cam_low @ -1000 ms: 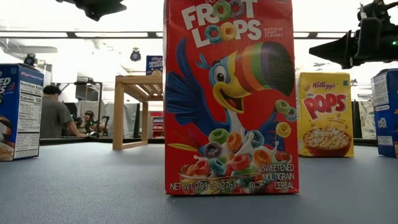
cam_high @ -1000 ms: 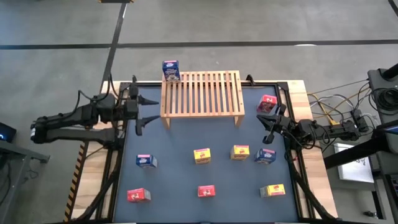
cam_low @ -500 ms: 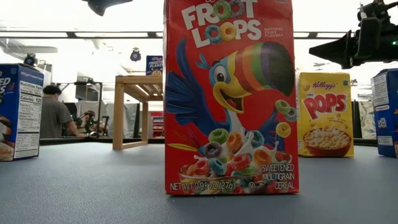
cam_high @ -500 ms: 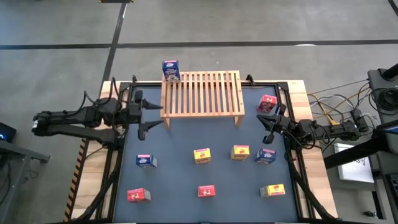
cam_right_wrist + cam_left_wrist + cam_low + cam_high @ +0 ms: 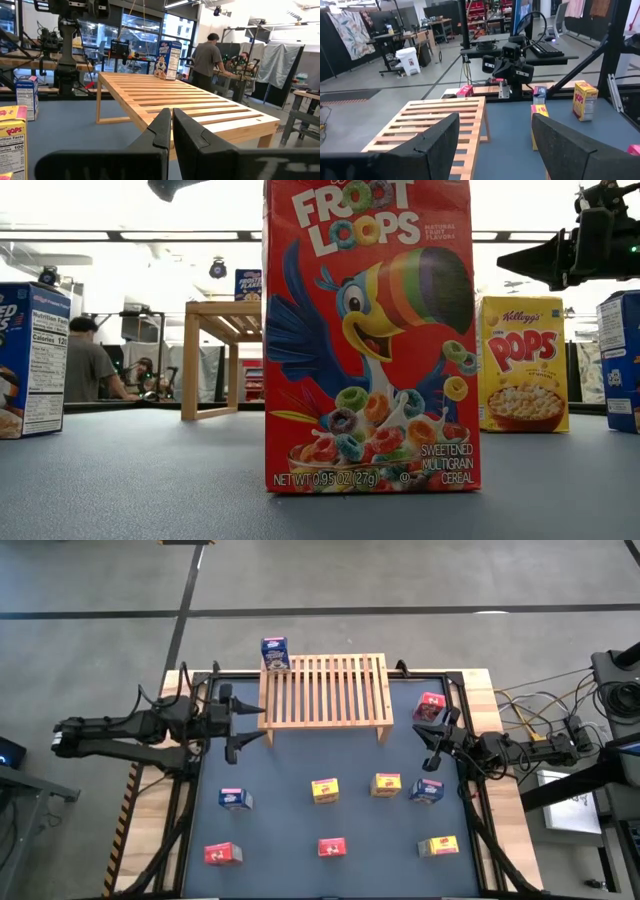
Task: Stack cereal on shelf
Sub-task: Put the top right yellow cereal box on the shelf
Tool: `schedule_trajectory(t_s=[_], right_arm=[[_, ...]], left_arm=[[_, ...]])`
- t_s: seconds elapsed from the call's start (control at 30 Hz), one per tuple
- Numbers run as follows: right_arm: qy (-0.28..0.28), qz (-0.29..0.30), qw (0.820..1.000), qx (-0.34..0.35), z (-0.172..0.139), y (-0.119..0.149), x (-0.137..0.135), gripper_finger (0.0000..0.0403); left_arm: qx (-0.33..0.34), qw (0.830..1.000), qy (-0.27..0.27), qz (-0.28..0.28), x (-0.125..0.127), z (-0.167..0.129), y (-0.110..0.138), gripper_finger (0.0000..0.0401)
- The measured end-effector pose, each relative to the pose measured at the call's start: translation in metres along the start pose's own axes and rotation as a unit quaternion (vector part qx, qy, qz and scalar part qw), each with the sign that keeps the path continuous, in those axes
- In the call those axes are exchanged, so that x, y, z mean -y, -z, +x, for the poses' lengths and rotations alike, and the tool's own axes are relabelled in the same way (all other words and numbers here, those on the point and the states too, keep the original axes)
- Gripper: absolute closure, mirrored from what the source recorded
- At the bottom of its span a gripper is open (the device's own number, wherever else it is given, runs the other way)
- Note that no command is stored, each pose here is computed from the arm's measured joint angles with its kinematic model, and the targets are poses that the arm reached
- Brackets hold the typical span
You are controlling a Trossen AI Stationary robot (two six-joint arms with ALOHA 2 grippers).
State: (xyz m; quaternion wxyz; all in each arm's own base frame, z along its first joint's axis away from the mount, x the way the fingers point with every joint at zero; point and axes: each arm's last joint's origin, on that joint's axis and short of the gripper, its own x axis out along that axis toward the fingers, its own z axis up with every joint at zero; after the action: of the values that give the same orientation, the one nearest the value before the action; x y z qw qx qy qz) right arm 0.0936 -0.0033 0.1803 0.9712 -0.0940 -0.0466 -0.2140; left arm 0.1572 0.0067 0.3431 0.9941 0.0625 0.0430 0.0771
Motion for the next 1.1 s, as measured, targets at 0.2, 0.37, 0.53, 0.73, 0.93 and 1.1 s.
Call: schedule_trajectory(t_s=[0.2,0.37,0.53,0.73,0.93,1.1], right_arm=[[0.0,-0.009,1.0,0.0,0.0,-0.0001,0.0,0.0394],[0.0,-0.021,1.0,0.0,0.0,-0.0001,0.0,0.0394],[0.0,-0.021,1.0,0.0,0.0,-0.0001,0.0001,0.0394],[0.001,-0.019,1.0,0.004,0.0,-0.0009,0.0002,0.0394],[0.006,0.006,1.0,0.023,-0.0001,-0.0049,0.0013,0.0394],[0.008,0.01,0.999,0.03,-0.0002,-0.0065,0.0018,0.0394]], left_arm=[[0.014,1.0,-0.002,-0.001,-0.0003,0.0,-0.0027,0.0168],[0.015,1.0,-0.002,-0.002,-0.0003,0.0002,-0.0029,0.0168],[0.014,1.0,-0.002,-0.008,-0.0003,0.0005,-0.0028,0.0168],[0.013,1.0,-0.001,-0.016,-0.0002,0.0011,-0.0025,0.0168],[0.018,1.0,-0.002,-0.016,-0.0007,-0.0015,-0.0037,0.0168],[0.023,1.0,-0.002,-0.016,-0.0013,-0.0053,-0.0048,0.0168]])
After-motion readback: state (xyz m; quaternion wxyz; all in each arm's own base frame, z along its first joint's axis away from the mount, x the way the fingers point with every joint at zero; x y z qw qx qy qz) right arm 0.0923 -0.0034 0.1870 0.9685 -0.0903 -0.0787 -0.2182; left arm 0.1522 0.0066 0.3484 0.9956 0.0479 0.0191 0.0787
